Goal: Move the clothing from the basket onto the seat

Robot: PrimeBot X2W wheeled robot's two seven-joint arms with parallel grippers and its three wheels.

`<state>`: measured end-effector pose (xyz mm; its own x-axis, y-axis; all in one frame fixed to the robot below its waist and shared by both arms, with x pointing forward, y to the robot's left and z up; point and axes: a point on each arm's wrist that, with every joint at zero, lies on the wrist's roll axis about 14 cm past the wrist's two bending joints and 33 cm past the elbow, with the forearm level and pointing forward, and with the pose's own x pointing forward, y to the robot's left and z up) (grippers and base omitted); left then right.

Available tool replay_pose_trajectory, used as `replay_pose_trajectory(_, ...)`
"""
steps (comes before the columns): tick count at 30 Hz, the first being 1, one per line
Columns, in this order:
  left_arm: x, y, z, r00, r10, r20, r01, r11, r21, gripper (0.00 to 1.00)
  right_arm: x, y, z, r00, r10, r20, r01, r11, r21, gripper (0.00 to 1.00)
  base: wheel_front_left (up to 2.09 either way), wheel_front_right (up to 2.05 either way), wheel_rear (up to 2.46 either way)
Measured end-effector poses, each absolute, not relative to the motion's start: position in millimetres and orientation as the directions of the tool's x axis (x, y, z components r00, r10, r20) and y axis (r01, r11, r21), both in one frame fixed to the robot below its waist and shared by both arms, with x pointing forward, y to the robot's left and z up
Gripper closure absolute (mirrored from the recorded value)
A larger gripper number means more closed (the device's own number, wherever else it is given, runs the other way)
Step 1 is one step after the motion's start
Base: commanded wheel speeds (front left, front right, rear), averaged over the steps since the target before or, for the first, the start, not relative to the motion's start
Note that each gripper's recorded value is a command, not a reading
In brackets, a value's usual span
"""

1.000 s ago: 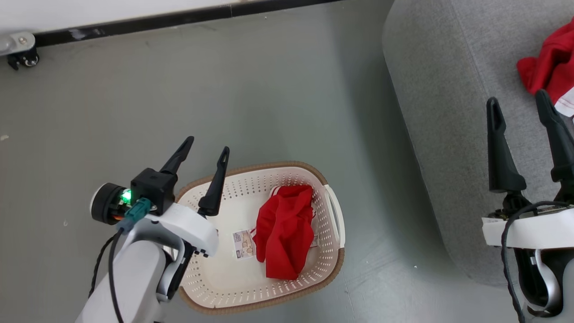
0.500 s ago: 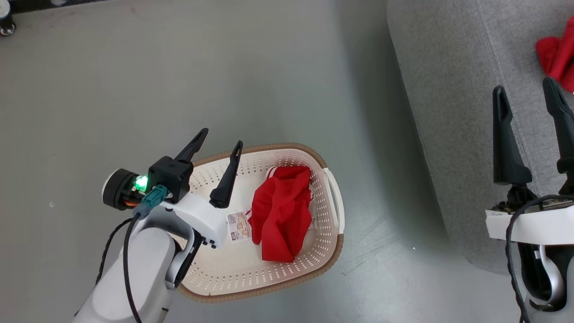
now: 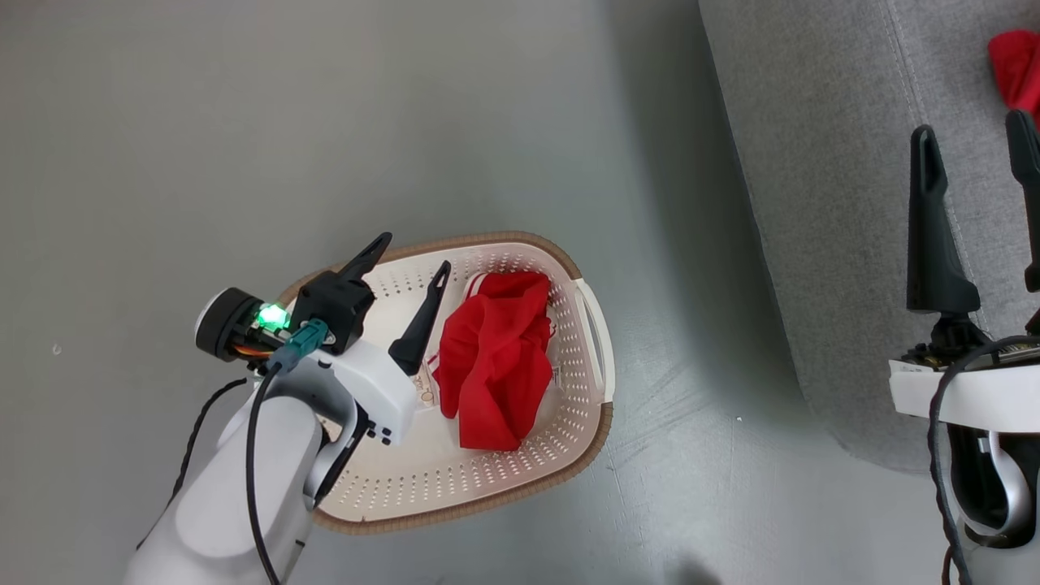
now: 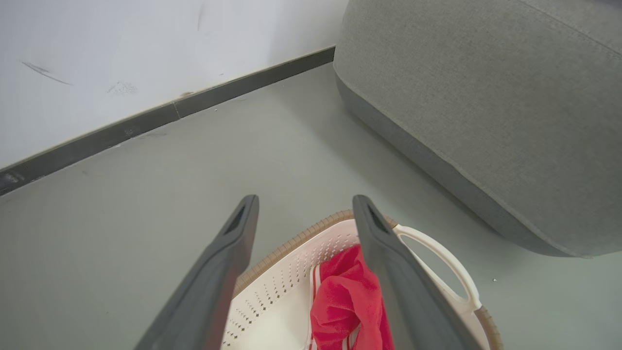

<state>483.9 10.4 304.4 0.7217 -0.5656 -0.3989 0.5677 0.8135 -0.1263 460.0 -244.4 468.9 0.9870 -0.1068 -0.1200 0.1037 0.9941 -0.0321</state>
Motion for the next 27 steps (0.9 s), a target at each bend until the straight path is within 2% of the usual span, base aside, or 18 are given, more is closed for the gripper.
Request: replay_pose_trajectory(27, 453, -23, 241, 0.519, -0.633, -0.575, 0.643, 0.732, -0.226, 0.0, 471, -254, 458, 0.986, -0.127, -0.108, 0.122, 0.991, -0.054, 0.0, 0.0, 0.0, 0.0)
